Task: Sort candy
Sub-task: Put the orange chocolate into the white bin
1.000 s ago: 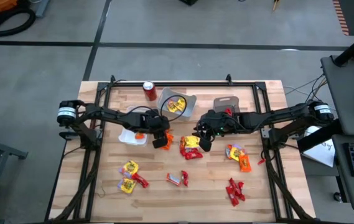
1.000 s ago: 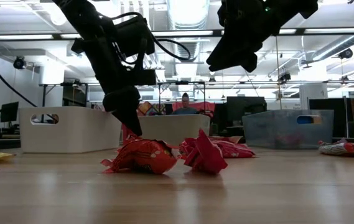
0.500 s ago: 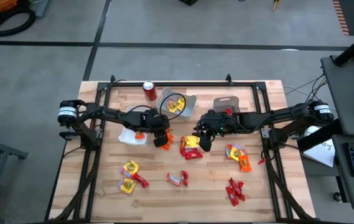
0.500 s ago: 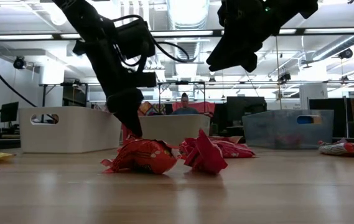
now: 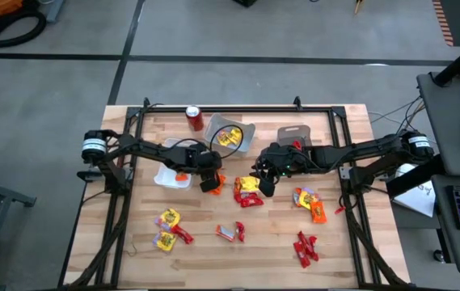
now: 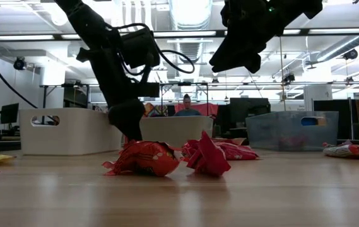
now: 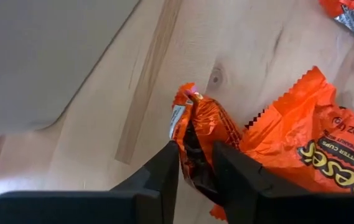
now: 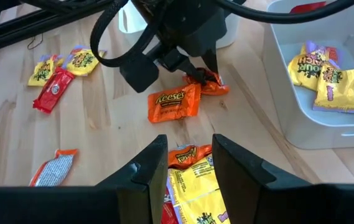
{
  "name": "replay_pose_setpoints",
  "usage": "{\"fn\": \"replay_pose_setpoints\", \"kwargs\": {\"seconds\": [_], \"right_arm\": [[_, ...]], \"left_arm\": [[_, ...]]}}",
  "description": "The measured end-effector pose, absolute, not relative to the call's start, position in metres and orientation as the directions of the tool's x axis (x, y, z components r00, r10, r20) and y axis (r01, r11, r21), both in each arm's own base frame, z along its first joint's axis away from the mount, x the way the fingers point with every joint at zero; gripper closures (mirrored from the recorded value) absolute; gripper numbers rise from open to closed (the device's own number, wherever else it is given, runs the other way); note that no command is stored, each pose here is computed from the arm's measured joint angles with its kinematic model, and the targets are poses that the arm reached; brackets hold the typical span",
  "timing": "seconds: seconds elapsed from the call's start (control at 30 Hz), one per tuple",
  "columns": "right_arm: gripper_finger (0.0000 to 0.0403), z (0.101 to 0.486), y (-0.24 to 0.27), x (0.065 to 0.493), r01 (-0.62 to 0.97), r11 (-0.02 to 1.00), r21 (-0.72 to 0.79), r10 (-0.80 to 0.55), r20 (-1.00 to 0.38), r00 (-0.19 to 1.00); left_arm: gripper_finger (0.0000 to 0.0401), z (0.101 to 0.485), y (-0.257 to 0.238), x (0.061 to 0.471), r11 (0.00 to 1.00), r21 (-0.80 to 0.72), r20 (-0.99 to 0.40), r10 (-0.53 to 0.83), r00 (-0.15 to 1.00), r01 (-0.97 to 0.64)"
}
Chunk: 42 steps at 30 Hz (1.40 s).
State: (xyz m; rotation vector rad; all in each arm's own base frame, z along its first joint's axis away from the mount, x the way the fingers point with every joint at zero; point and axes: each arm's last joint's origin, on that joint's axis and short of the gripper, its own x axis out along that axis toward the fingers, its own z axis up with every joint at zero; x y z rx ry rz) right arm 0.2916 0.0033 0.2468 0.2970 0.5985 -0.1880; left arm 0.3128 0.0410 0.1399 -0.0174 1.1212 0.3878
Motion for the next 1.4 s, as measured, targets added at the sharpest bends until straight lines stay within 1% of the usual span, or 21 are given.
{"fn": "replay_pose_setpoints", "kwargs": {"seconds": [0.07, 0.2, 0.23, 0.37, 0.43, 0.57, 0.83, 0.97, 1.03, 1.13, 1.27, 1.4], "right_arm": [[0.0284, 0.247, 0.003, 0.292, 0.258, 0.941, 0.219, -0.088, -0.579, 0.811], [0.0284, 0.247, 0.003, 0.292, 0.258, 0.941, 0.219, -0.088, -0.578, 0.811], [0.0284, 0.247, 0.003, 0.292, 0.259, 0.941, 0.219, -0.088, -0.579, 0.811], [0.0284, 0.247, 0.003, 0.292, 0.259, 0.941, 0.220, -0.088, -0.579, 0.811], [0.0284, 0.247, 0.003, 0.292, 0.259, 0.941, 0.220, -0.088, -0.579, 0.811], [0.0284, 0.247, 0.003, 0.292, 0.259, 0.941, 0.220, -0.088, -0.579, 0.811], [0.0284, 0.247, 0.003, 0.292, 0.259, 0.941, 0.220, -0.088, -0.579, 0.811], [0.0284, 0.247, 0.003, 0.292, 0.259, 0.941, 0.220, -0.088, -0.578, 0.811], [0.0284, 0.247, 0.003, 0.292, 0.259, 0.941, 0.220, -0.088, -0.578, 0.811], [0.0284, 0.247, 0.003, 0.292, 0.259, 0.941, 0.220, -0.088, -0.578, 0.811], [0.0284, 0.247, 0.003, 0.292, 0.259, 0.941, 0.220, -0.088, -0.578, 0.811], [0.0284, 0.247, 0.003, 0.292, 0.259, 0.941, 0.220, -0.088, -0.578, 0.811]], "left_arm": [[0.0336, 0.140, 0.041, 0.313, 0.934, 0.179, -0.879, 0.292, 0.376, -0.309], [0.0388, 0.141, 0.041, 0.313, 0.935, 0.177, -0.880, 0.291, 0.375, -0.308], [0.0394, 0.142, 0.041, 0.314, 0.935, 0.176, -0.879, 0.291, 0.379, -0.309], [0.0390, 0.148, 0.040, 0.319, 0.936, 0.173, -0.872, 0.290, 0.393, -0.306], [0.0396, 0.153, 0.039, 0.322, 0.939, 0.174, -0.872, 0.287, 0.397, -0.297], [0.0400, 0.164, 0.039, 0.323, 0.942, 0.179, -0.881, 0.283, 0.379, -0.285], [0.0401, 0.193, 0.036, 0.313, 0.946, 0.172, -0.857, 0.280, 0.432, -0.274], [0.0401, 0.202, 0.036, 0.308, 0.958, 0.182, -0.847, 0.267, 0.459, -0.222], [0.0397, 0.200, 0.035, 0.307, 0.972, 0.182, -0.860, 0.231, 0.456, -0.148], [0.0379, 0.196, 0.034, 0.307, 0.982, 0.189, -0.875, 0.172, 0.453, -0.007], [0.0340, 0.185, 0.034, 0.310, 0.965, 0.232, -0.891, 0.161, 0.425, 0.121], [0.0293, 0.179, 0.036, 0.315, 0.946, 0.267, -0.886, 0.165, 0.434, 0.186]]}}
